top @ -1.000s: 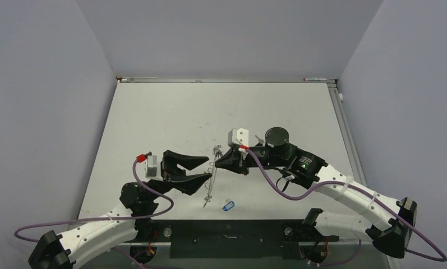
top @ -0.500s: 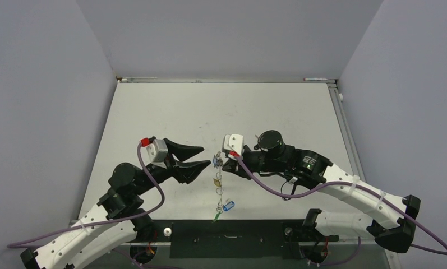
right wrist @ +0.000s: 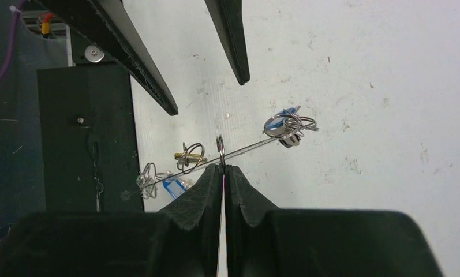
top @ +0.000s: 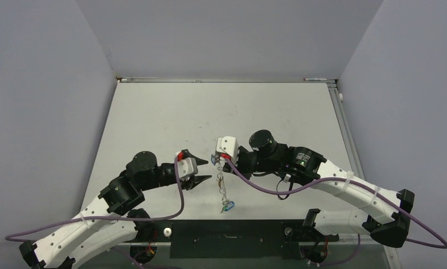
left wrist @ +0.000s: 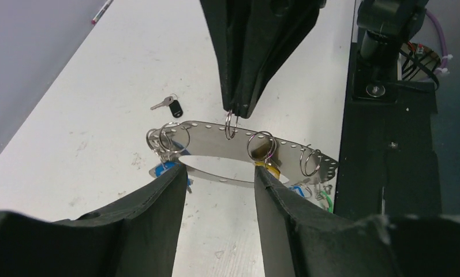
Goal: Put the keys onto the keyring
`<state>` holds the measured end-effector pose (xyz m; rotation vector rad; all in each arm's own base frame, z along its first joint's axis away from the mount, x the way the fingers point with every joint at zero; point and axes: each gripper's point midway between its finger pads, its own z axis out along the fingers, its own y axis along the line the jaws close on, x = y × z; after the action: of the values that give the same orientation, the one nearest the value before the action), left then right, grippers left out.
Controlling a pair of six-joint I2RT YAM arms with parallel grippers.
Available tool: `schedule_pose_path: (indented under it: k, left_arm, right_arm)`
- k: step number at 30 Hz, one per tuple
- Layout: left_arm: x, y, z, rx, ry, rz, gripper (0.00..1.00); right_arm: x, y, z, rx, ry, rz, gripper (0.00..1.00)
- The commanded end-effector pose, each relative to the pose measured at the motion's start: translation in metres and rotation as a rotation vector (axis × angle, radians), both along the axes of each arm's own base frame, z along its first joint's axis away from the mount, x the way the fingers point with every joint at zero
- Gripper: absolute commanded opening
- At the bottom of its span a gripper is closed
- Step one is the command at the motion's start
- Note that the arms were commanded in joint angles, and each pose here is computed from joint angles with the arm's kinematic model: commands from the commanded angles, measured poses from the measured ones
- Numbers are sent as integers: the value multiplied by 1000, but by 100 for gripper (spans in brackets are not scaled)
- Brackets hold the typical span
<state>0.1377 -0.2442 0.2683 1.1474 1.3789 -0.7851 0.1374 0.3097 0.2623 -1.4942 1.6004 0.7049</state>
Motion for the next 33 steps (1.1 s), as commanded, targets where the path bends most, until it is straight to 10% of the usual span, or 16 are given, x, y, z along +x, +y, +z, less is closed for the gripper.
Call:
schedule_pose_path:
  k: [1, 33]
  left_arm:
    - [-11, -9, 12, -22, -137, -117, 42]
    - [-6, -28, -8, -27, -100, -163, 10]
  right_arm:
    - [4, 11, 27, 59, -57, 9, 5]
    - [-7, 23, 22, 51, -62, 52, 5]
